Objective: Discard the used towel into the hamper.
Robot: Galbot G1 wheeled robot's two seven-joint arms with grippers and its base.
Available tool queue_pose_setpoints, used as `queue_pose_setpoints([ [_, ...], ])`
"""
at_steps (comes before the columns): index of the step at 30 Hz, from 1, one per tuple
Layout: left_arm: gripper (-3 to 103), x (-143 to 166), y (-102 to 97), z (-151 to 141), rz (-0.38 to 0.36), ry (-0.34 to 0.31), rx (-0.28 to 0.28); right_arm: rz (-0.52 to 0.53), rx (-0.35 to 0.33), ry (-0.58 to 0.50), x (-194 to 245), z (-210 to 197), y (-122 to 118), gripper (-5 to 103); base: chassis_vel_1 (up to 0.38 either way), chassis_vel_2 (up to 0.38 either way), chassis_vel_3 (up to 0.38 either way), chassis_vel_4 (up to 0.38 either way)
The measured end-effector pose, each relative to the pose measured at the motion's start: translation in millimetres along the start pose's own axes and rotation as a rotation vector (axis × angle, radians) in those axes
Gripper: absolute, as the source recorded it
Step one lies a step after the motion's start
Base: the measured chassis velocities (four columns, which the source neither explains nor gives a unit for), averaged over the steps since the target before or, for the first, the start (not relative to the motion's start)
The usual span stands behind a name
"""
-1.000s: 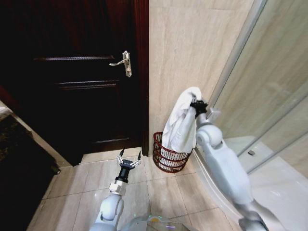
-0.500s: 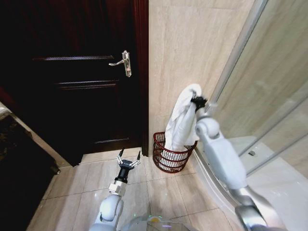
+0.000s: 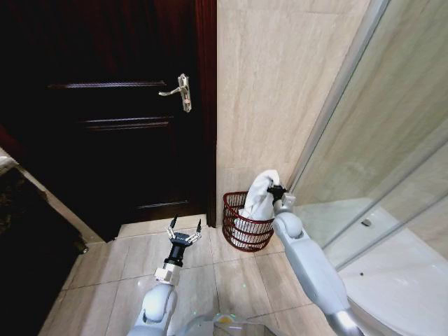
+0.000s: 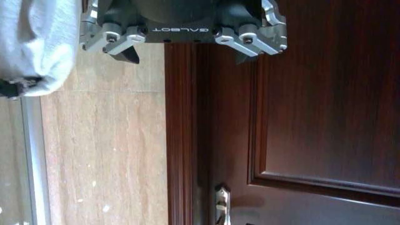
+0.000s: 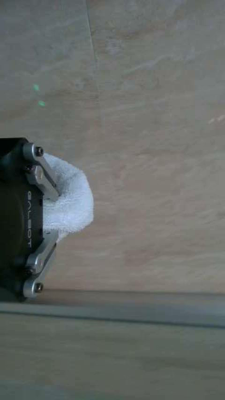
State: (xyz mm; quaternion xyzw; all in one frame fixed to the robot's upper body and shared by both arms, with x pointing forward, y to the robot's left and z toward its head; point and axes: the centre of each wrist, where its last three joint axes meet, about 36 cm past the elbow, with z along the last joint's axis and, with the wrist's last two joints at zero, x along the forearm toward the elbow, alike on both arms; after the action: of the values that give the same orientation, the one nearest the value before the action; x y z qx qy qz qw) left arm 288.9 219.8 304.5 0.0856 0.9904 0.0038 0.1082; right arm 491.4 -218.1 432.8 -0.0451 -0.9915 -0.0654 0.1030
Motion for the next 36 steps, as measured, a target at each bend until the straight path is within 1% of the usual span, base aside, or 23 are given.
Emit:
queue_pose_setpoints([
  [1,100,0.0,0.0,0.0,0.000,0.000,0.000,0.000,0.000,0.000,0.0,0.0,0.0,6,0.000,0.000,0.000,0.000],
  [2,100,-0.9,0.2,-2.5,-0.001,-0.004,0.000,-0.009,-0.023,0.061,8.7,-9.7,1.0,6,0.000,0.000,0.000,0.000],
  [3,100,-3.8,0.8,-8.0,-0.002,-0.009,0.001,-0.041,-0.056,0.156,20.4,-25.6,0.5,6,0.000,0.000,0.000,0.000],
  [5,100,-9.6,1.9,-14.6,0.001,-0.018,0.000,-0.078,-0.097,0.253,29.7,-45.3,0.0,6,0.000,0.000,0.000,0.000],
  [6,100,-9.6,1.9,-14.6,0.001,-0.018,0.000,-0.078,-0.097,0.253,29.7,-45.3,0.0,6,0.000,0.000,0.000,0.000],
  [7,100,-15.2,2.9,-19.8,0.003,-0.029,-0.003,-0.088,-0.125,0.312,29.5,-62.8,-0.2,6,0.000,0.000,0.000,0.000],
  [8,100,-17.1,3.2,-21.7,0.004,-0.033,-0.004,-0.088,-0.133,0.328,28.1,-68.5,-0.6,6,0.000,0.000,0.000,0.000],
  [9,100,-21.1,3.8,-26.6,0.005,-0.041,-0.006,-0.087,-0.159,0.375,21.8,-84.7,-2.7,6,0.000,0.000,0.000,0.000],
  [11,100,-22.1,3.9,-28.2,0.005,-0.042,-0.006,-0.086,-0.169,0.396,18.5,-90.4,-3.9,6,0.000,0.000,0.000,0.000],
  [14,100,-23.1,3.3,-34.5,0.001,-0.049,-0.005,-0.095,-0.220,0.515,-2.2,-105.5,-11.0,6,0.000,0.000,0.000,0.000],
  [15,100,-23.1,3.3,-34.5,0.001,-0.049,-0.005,-0.095,-0.220,0.515,-2.2,-105.5,-11.0,6,0.000,0.000,0.000,0.000],
  [16,100,-21.5,2.9,-34.4,-0.003,-0.046,-0.003,-0.087,-0.240,0.552,-12.4,-104.9,-13.0,6,0.000,0.000,0.000,0.000],
  [19,100,-18.7,2.3,-33.6,-0.008,-0.043,-0.001,-0.074,-0.263,0.592,-26.3,-100.6,-14.1,6,0.000,0.000,0.000,0.000],
  [20,100,-16.4,2.8,-33.1,-0.012,-0.040,-0.001,-0.067,-0.280,0.618,-36.6,-95.4,-14.5,6,0.000,0.000,0.000,0.000],
  [23,100,-13.8,6.6,-31.6,-0.014,-0.034,-0.010,-0.064,-0.299,0.669,-51.9,-77.6,-14.0,6,0.000,0.000,0.000,0.000],
  [24,100,-13.8,6.6,-31.6,-0.014,-0.034,-0.010,-0.064,-0.299,0.669,-51.9,-77.6,-14.0,6,0.000,0.000,0.000,0.000],
  [26,100,-14.7,9.1,-29.3,-0.017,-0.031,-0.014,-0.071,-0.319,0.699,-63.0,-61.2,-18.0,6,0.000,0.000,0.000,0.000],
  [28,100,-16.5,8.8,-27.6,-0.019,-0.031,-0.013,-0.053,-0.324,0.725,-75.4,-45.0,-20.5,6,0.000,0.000,0.000,0.000],
  [29,100,-16.5,8.8,-27.6,-0.019,-0.031,-0.013,-0.053,-0.324,0.725,-75.4,-45.0,-20.5,6,0.000,0.000,0.000,0.000],
  [31,100,-18.2,6.3,-26.0,-0.013,-0.031,-0.010,-0.037,-0.324,0.748,-88.7,-26.2,-20.6,6,0.000,0.000,0.000,0.000],
  [32,100,-18.2,6.3,-26.0,-0.013,-0.031,-0.010,-0.037,-0.324,0.748,-88.7,-26.2,-20.6,6,0.000,0.000,0.000,0.000],
  [35,100,-20.0,2.8,-24.4,-0.002,-0.028,-0.010,-0.021,-0.316,0.775,-98.4,-2.1,-15.9,6,0.000,0.000,0.000,0.000],
  [36,100,-20.0,2.8,-24.4,-0.002,-0.028,-0.010,-0.021,-0.316,0.775,-98.4,-2.1,-15.9,6,0.000,0.000,0.000,0.000],
])
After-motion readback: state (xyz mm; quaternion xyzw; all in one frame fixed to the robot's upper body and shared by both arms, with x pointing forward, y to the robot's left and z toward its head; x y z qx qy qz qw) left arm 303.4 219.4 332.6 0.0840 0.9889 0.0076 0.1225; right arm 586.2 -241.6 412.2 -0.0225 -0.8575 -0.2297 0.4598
